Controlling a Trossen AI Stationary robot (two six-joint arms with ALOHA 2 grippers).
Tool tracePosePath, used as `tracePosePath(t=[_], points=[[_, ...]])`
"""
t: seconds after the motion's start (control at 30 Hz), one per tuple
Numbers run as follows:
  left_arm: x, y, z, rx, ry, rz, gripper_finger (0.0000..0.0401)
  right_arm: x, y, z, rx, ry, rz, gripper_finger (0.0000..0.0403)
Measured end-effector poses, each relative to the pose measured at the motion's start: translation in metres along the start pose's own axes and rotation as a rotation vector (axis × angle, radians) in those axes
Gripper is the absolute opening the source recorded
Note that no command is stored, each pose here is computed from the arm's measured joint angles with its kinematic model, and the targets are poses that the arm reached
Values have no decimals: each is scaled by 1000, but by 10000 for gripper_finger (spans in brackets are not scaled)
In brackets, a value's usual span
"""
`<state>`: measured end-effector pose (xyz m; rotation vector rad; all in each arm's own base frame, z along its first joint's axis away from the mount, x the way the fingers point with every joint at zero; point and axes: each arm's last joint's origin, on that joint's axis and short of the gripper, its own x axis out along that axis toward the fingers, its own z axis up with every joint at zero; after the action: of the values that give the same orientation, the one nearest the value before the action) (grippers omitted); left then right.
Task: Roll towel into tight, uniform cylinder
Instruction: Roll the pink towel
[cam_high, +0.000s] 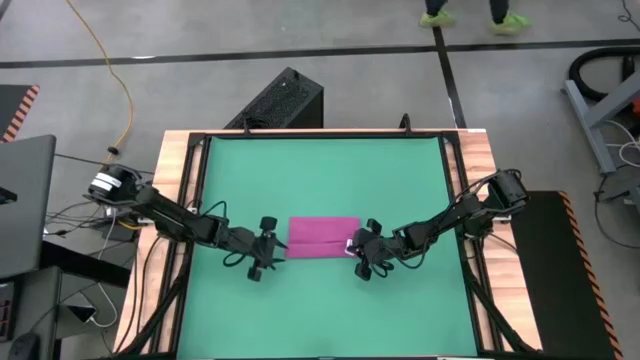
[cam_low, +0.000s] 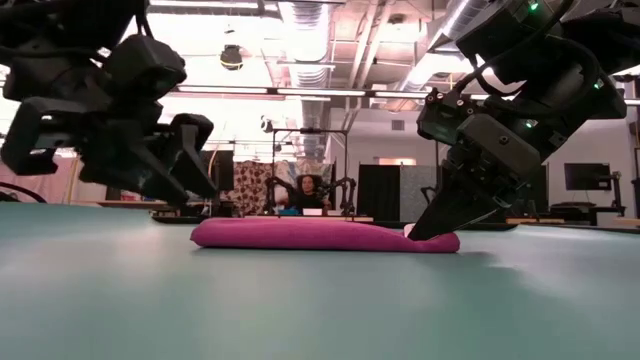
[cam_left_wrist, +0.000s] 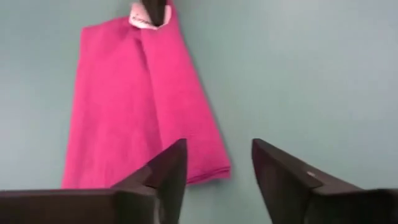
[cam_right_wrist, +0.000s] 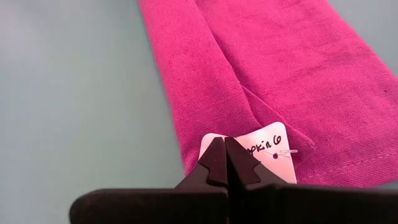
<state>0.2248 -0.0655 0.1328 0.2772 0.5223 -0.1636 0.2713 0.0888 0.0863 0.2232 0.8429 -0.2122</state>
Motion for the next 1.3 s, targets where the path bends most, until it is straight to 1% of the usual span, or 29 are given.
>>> tracePosePath(t=[0.1,0.17,0.23,0.4,0.5,0.57,0.67,0.8,0.9,1.0,1.2,1.3], points=[[5,-5,-2,48,-4,-6,201,0,0,0,-2,0,0,5],[9,-8,-4,74,-7,-9,215,0,0,0,-1,0,-1,5],[13,-10,-7,104,-2,-5,220,0,0,0,0,-1,-1,5],[23,-10,-17,155,48,100,221,0,0,0,8,-2,0,5],[28,-11,-21,166,55,122,222,0,0,0,8,-2,0,5],[32,-10,-25,162,66,131,222,0,0,0,8,-2,0,5],[37,-6,-34,127,111,150,222,0,0,0,8,-2,-1,5],[43,-1,-41,81,130,134,222,0,0,0,11,-2,0,5],[44,0,-43,64,133,142,222,0,0,0,12,-2,-1,5],[44,0,-44,62,141,152,211,0,0,1,13,-5,1,5],[44,-1,-44,47,143,147,160,0,0,1,15,-8,4,5],[42,-2,-40,95,133,177,143,0,0,1,15,-9,4,5]])
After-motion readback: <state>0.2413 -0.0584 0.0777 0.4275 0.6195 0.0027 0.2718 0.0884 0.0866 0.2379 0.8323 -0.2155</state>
